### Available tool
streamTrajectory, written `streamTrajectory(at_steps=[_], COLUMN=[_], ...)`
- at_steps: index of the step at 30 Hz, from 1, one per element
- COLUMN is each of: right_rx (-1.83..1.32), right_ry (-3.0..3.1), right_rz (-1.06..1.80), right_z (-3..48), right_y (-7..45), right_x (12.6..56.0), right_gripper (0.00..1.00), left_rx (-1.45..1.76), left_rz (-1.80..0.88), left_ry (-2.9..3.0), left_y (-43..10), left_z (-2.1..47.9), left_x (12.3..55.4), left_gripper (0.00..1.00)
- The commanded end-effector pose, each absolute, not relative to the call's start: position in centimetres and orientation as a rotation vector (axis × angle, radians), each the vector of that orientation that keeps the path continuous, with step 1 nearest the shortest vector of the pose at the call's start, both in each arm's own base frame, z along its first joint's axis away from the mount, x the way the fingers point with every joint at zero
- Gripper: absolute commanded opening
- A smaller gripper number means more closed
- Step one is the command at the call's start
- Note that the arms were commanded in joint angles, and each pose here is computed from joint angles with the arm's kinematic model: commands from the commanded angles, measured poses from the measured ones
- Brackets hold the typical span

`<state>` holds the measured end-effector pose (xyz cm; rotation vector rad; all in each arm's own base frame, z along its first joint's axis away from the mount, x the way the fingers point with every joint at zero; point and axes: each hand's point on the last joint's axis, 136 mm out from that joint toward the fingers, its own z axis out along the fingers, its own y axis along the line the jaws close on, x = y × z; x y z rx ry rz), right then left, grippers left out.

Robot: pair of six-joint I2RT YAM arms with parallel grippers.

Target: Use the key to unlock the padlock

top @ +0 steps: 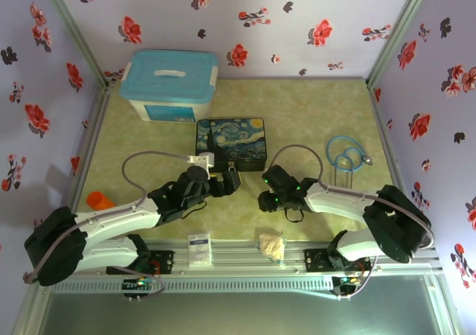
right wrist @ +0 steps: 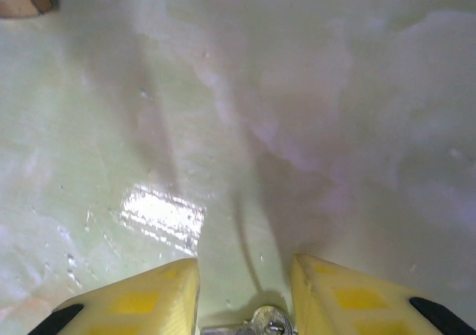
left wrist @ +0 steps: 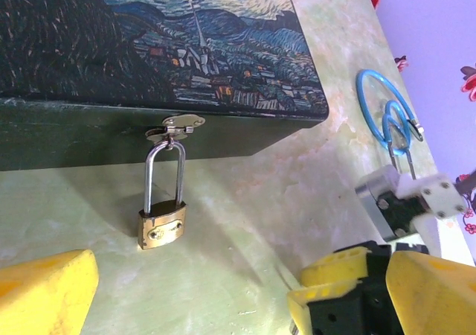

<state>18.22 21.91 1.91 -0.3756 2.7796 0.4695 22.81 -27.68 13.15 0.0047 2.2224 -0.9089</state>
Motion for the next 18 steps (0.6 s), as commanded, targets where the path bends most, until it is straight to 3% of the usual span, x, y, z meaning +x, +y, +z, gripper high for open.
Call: streamTrajectory(at_steps=[1, 12, 18], right_rx=[-0.369, -0.472, -0.506], right_ry=[2.889, 2.903, 2.867], right_rz=[0.418, 0.366, 0.219], right_z=[0.7, 0.7, 0.1], right_y=[20.2, 20.4, 19.5], right_x=[15.3, 13.0, 13.9], right_gripper=[0.37, 0.36, 0.31], left_rx=[-0.035, -0.034, -0.035], left_rz=[-0.900, -0.899, -0.896], left_ry=[2.207, 2.207, 2.211], left_y=[-27.5, -27.2, -27.2], left_z=[12.8, 12.7, 12.5], left_x=[23.5, 23.3, 23.3], left_gripper=[1.00, 1.00, 1.00])
